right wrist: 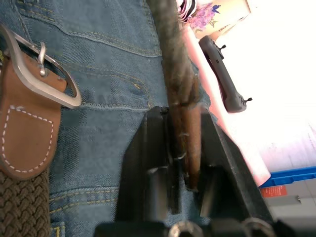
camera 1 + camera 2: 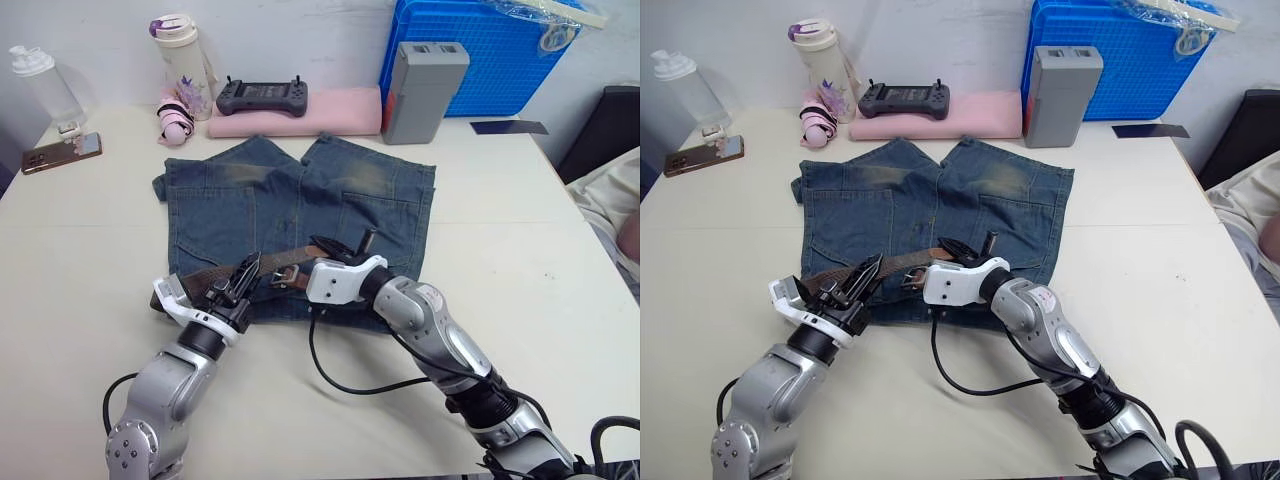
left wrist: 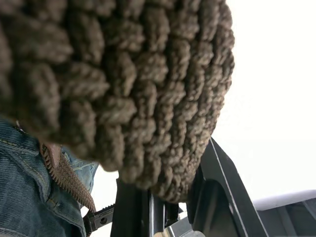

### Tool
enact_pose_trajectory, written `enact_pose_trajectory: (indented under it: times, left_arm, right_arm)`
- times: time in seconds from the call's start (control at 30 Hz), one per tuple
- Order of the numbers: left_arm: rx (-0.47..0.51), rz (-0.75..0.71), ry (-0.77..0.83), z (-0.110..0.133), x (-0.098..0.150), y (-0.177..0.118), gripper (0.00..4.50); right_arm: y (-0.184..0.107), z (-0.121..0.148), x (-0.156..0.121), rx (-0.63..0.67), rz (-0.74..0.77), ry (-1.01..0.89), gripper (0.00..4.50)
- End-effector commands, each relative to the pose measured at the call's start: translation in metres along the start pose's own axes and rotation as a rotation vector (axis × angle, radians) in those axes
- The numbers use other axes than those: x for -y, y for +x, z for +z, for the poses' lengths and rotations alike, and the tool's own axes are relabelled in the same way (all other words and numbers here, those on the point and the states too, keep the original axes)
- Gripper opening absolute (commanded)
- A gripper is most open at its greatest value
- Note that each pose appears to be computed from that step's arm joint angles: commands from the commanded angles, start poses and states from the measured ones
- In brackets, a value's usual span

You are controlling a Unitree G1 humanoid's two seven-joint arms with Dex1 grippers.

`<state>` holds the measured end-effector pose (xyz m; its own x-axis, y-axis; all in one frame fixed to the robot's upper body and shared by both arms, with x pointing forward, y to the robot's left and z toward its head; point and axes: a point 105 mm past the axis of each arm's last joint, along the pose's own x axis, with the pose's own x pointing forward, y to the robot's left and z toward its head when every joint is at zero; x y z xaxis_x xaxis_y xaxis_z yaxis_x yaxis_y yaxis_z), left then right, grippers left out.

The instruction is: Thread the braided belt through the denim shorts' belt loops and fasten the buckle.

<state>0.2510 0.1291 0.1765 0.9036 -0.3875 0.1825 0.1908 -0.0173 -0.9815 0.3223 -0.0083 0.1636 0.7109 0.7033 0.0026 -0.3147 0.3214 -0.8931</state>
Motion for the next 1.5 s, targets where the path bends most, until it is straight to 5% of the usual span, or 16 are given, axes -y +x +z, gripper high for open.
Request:
enact_pose_trajectory:
  times: [0.03,0.17,0.4,0.63,0.97,1.5]
  left_arm:
    - [-0.008,-0.073,0.059,-0.001,0.019,-0.006,0.0]
    - [0.034,-0.099,0.185,0.022,0.027,-0.016,0.0]
    - [-0.042,-0.018,0.44,0.079,0.013,-0.052,0.0]
    - [-0.148,0.212,0.395,0.116,-0.023,-0.073,0.0]
    - [-0.11,0.239,0.37,0.13,-0.026,-0.056,0.0]
    - [-0.236,0.362,0.467,0.124,-0.041,-0.035,0.0]
  right_arm:
    - [-0.003,0.006,0.008,0.025,-0.023,0.022,2.5]
    - [-0.008,-0.001,0.009,0.009,0.008,0.118,4.46]
    - [-0.035,0.0,0.011,0.1,0.205,0.369,4.46]
    - [-0.061,0.022,-0.001,0.189,0.47,0.608,4.46]
    - [-0.072,0.023,-0.002,0.167,0.522,0.681,4.46]
    - [-0.073,0.025,-0.001,0.153,0.513,0.678,4.46]
